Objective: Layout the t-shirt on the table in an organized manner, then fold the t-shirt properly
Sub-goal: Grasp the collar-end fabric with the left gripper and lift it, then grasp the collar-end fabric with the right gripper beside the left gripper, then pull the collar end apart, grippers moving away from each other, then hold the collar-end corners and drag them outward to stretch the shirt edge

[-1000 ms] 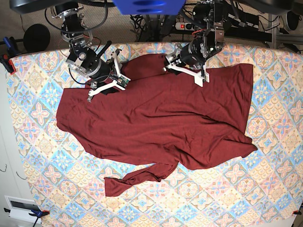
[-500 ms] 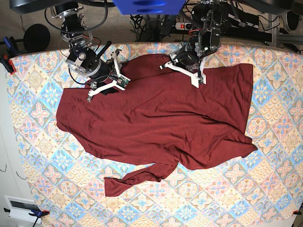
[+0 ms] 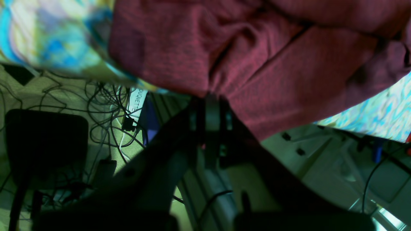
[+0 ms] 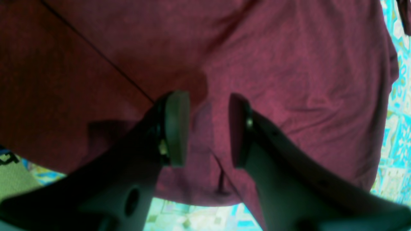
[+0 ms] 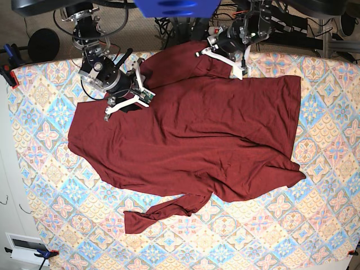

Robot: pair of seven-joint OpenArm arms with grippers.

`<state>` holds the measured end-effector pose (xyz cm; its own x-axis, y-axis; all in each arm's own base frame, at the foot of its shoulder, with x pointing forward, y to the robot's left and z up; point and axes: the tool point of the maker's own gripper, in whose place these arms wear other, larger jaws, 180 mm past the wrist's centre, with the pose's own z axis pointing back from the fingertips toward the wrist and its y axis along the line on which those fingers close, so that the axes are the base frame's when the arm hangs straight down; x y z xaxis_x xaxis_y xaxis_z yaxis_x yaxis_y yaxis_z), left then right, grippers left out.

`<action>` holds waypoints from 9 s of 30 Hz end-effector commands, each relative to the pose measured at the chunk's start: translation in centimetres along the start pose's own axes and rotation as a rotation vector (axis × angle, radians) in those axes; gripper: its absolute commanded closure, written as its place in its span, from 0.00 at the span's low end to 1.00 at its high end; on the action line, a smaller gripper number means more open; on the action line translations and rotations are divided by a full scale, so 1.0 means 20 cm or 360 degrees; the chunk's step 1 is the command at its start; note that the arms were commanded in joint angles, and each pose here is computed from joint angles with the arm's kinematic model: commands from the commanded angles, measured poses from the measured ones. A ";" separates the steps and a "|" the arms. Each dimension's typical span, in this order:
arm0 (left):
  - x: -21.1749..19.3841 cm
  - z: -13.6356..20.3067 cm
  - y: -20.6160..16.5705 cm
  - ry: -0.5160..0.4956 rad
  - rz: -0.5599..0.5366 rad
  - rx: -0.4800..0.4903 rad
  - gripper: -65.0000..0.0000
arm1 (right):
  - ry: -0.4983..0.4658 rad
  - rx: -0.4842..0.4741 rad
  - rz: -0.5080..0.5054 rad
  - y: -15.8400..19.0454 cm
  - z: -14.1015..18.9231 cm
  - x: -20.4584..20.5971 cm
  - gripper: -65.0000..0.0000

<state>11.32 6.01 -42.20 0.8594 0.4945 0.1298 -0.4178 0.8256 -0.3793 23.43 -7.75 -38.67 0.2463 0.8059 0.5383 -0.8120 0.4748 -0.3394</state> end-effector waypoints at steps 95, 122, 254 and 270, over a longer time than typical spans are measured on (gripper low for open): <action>0.16 0.03 -0.13 0.0023 -0.0074 -0.0202 1.00 | -0.0034 -0.0059 0.0043 -0.08 0.04 0.02 0.69; 0.42 0.23 0.06 -0.0240 0.0156 -0.0341 1.00 | 0.0019 -0.0181 -0.0011 -0.26 0.04 -0.04 0.69; 0.61 0.22 0.42 -0.0238 0.0393 -0.0461 0.78 | 0.0378 -0.0719 -0.0720 -1.01 0.30 -0.72 0.60; 0.62 0.25 0.44 -0.0223 0.0388 -0.0473 0.50 | 0.0171 -0.0502 -0.1170 -0.99 0.19 -0.73 0.59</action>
<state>16.41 20.50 -39.98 0.6864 0.7200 0.1022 -0.5023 0.5710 -0.6494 32.69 -29.25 -38.70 0.7528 0.2717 0.5996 -0.2574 0.9598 -0.1117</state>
